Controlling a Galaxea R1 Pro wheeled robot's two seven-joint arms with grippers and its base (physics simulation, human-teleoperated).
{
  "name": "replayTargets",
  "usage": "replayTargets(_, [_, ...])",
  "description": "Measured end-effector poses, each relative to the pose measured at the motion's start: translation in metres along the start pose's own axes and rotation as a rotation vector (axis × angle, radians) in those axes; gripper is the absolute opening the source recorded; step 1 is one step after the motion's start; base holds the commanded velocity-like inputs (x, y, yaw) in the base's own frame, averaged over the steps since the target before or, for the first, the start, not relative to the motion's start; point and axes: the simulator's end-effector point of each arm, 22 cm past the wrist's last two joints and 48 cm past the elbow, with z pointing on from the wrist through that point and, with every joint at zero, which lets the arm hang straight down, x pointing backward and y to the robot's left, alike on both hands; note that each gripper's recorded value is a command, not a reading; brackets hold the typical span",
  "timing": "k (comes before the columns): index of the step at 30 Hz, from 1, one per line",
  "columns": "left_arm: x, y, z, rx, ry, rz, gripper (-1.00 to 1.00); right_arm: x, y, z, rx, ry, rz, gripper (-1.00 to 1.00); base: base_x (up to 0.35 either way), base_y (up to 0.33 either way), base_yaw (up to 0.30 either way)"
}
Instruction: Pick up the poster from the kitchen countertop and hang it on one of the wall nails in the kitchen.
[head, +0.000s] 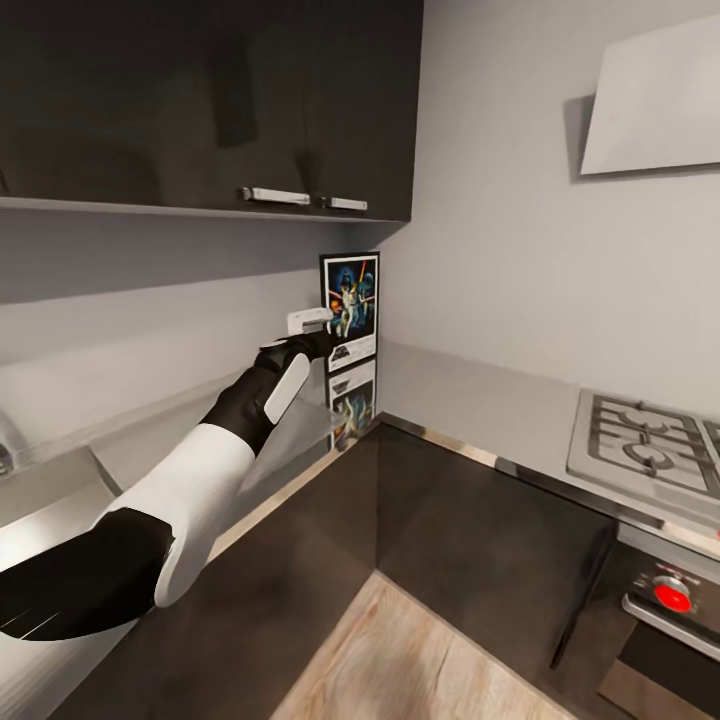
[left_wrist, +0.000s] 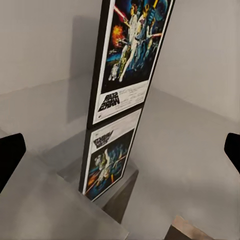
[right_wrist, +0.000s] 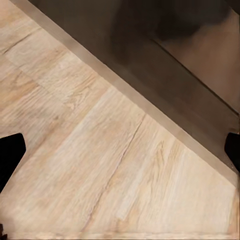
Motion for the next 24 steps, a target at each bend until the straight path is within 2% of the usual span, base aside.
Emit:
replayTargets(5, [0.000,0.000,0.000,-0.001,0.000,0.000,1.00,0.023,0.003,-0.009,-0.008,0.054,-0.015,1.00,0.088,-0.007,0.000])
replayTargets(13, [-0.001,0.000,0.000,0.000,-0.001,0.000,1.00,0.029,0.007,-0.013,-0.016,0.070,-0.019,1.00,0.267,-0.001,0.000])
replayTargets(21, [-0.001,0.000,-0.001,0.001,-0.002,0.000,1.00,0.030,0.009,-0.014,-0.023,0.074,-0.022,1.00,0.181,0.000,0.000])
replayTargets(24, [-0.001,0.000,0.000,0.000,-0.002,0.000,1.00,0.046,0.009,-0.022,-0.031,0.110,-0.037,1.00,0.107,-0.059,0.000])
